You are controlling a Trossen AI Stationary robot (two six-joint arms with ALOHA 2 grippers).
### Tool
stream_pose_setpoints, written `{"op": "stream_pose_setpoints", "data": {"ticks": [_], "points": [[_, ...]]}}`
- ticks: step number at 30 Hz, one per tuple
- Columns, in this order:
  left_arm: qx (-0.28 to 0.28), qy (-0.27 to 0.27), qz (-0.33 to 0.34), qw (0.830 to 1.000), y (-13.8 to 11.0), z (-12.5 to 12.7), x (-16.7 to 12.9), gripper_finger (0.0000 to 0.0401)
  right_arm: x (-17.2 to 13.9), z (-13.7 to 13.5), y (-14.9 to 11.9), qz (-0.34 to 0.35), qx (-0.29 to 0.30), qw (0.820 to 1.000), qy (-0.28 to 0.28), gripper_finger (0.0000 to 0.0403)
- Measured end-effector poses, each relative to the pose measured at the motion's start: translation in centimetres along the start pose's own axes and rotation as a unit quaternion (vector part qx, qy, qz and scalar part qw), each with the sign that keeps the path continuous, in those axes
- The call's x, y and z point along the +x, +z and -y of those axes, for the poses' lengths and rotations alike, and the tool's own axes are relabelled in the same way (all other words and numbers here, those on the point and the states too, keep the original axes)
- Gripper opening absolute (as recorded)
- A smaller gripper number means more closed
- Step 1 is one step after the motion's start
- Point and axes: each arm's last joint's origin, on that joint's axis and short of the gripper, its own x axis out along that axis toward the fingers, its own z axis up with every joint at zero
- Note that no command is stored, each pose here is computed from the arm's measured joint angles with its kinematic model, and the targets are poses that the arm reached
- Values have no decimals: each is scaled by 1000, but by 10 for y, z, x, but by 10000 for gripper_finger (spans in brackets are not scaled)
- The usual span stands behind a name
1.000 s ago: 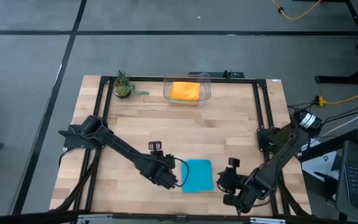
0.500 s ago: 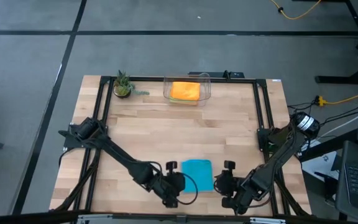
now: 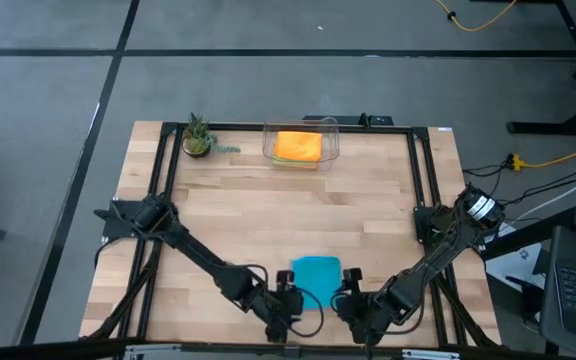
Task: Fold microfiber towels
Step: Fold the blue microfiber cloth
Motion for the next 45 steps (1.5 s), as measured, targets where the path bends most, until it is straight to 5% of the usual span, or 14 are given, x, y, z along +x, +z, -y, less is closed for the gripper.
{"op": "stream_pose_setpoints", "data": {"ticks": [15, 24, 37, 45], "points": [[16, 13, -22, 1000, -22, -4, 37, 212, 37, -3, -11, -55, 21, 998, 10, 287], [73, 37, -27, 996, -27, -4, 40, 212, 53, -1, -17, -88, 39, 995, 11, 287], [68, 37, -27, 997, -24, -4, 37, 212, 53, -1, -18, -90, 40, 995, 15, 287], [12, 32, -65, 997, -29, -13, 45, 212, 54, -1, -17, -90, 40, 995, 15, 287]]}}
